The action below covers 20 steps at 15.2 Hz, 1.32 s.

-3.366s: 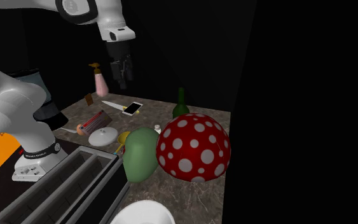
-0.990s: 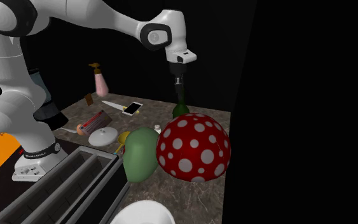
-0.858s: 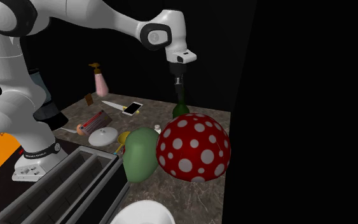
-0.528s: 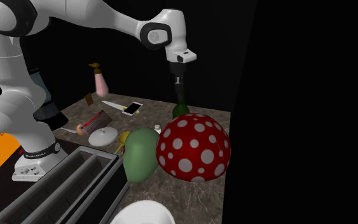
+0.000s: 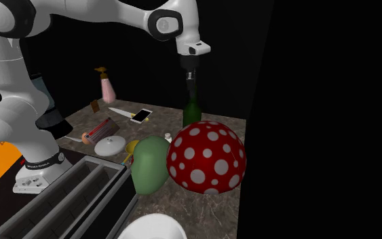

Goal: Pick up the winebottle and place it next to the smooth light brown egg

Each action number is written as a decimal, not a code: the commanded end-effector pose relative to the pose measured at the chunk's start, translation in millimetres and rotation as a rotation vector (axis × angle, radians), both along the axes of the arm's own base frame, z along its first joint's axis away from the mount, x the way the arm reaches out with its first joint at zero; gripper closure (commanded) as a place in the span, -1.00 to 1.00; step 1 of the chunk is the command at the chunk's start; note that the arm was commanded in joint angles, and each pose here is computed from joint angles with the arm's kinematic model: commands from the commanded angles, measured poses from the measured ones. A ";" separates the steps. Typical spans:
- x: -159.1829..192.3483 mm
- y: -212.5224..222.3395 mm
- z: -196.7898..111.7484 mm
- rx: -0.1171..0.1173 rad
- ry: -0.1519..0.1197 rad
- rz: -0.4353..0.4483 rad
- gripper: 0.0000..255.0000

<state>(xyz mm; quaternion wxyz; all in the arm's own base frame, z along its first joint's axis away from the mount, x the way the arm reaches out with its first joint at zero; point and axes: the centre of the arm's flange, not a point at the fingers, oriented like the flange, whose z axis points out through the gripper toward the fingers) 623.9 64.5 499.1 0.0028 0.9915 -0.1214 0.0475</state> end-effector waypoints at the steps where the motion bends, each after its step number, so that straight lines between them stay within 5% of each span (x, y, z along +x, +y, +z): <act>1: -0.2 0.1 10.6 0.000 0.000 0.000 1.00; 20: -0.3 0.0 108.2 0.000 0.000 0.000 1.00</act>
